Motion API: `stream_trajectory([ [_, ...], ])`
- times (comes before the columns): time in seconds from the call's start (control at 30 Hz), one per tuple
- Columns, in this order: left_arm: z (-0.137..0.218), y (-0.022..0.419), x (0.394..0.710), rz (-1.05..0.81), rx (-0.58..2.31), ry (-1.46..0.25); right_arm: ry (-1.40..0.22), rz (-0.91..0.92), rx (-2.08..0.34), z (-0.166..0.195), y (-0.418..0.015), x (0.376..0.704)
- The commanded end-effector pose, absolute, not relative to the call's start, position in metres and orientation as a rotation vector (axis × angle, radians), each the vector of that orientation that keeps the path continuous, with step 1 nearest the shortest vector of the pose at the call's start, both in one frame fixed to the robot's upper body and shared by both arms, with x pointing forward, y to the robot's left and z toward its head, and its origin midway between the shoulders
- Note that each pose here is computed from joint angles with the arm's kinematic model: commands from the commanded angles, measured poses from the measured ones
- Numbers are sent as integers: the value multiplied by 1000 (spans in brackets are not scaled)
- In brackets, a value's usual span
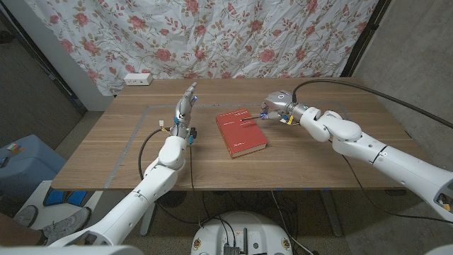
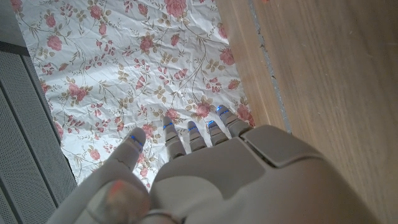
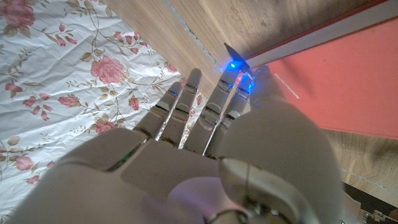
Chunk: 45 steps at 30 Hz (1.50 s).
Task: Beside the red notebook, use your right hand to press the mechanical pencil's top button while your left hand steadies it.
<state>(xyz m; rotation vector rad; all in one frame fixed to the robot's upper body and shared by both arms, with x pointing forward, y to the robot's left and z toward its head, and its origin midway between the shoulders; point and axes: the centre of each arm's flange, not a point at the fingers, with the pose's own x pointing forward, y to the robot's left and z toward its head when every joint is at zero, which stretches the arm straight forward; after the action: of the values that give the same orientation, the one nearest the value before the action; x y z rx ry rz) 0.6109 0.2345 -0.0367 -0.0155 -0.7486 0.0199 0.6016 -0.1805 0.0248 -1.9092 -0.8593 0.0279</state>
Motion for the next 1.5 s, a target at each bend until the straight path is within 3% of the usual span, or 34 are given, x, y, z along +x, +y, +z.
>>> stream_trajectory([
  [0.03,-48,241,614,36,-54,-713,-850,36,-1934,17,-175,607],
  [1.5,-73,250,620,49,-89,-632,-804,44,-1982,2,-167,615],
])
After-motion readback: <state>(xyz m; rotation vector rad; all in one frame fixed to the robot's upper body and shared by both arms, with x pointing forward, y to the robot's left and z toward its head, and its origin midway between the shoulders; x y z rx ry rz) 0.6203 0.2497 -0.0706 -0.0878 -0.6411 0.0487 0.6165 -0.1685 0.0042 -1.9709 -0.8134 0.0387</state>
